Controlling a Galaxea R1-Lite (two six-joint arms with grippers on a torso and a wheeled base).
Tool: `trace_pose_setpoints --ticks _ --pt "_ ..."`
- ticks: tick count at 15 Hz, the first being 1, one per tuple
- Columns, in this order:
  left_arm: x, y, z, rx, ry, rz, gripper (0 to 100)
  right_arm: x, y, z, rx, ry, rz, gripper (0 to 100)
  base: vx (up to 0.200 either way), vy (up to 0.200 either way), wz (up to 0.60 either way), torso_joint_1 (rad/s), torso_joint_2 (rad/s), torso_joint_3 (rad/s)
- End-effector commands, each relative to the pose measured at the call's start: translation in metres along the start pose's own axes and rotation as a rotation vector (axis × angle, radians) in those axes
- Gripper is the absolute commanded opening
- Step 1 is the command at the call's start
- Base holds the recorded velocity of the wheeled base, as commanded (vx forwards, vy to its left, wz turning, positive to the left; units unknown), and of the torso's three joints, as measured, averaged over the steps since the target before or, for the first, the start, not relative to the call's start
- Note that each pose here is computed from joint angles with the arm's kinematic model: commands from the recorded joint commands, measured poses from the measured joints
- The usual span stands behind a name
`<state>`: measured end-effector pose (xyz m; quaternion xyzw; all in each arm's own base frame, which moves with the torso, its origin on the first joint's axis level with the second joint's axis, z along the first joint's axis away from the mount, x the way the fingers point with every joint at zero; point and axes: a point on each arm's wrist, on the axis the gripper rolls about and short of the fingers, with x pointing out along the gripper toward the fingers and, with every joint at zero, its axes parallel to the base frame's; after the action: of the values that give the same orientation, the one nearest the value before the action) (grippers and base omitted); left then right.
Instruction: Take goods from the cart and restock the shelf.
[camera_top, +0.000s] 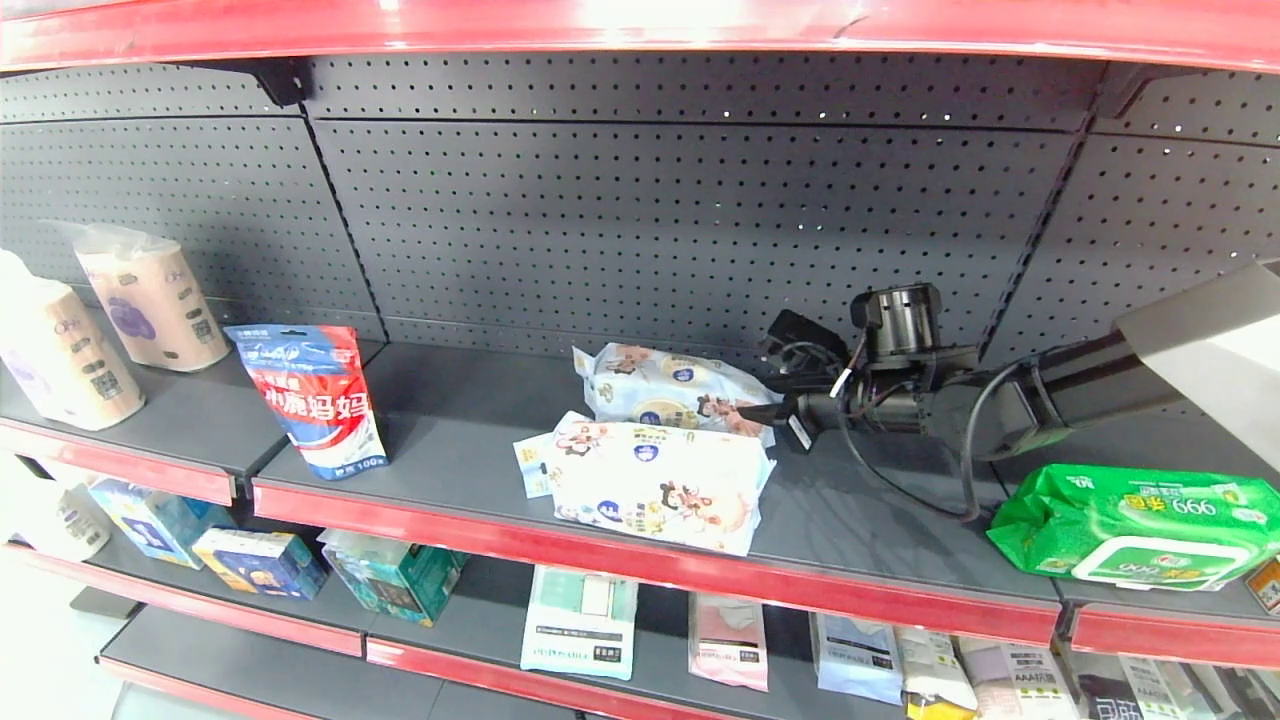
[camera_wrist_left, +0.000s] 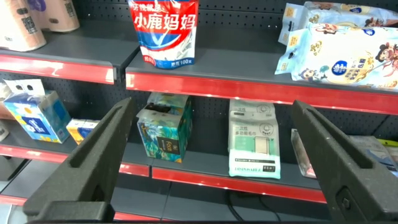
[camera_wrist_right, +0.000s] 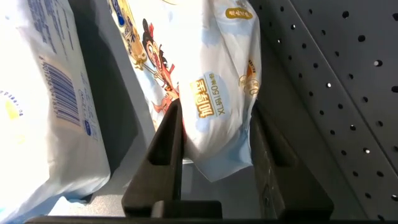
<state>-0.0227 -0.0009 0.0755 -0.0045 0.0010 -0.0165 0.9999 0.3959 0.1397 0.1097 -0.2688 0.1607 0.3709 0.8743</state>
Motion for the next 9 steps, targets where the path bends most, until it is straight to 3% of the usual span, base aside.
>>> trace_pose_setpoints --ticks 1,9 --pt "0.0000 0.0000 0.0000 0.000 0.000 0.001 100 -0.0016 -0.0030 0.0009 -0.006 -0.011 -0.003 0 0.000 0.000 0.00 0.000 0.00 0.000" --pt "0.0000 0.0000 0.0000 0.000 0.000 0.001 100 -0.0032 -0.0044 -0.0021 -0.022 -0.020 0.018 0 0.000 0.000 0.00 0.000 0.00 0.000"
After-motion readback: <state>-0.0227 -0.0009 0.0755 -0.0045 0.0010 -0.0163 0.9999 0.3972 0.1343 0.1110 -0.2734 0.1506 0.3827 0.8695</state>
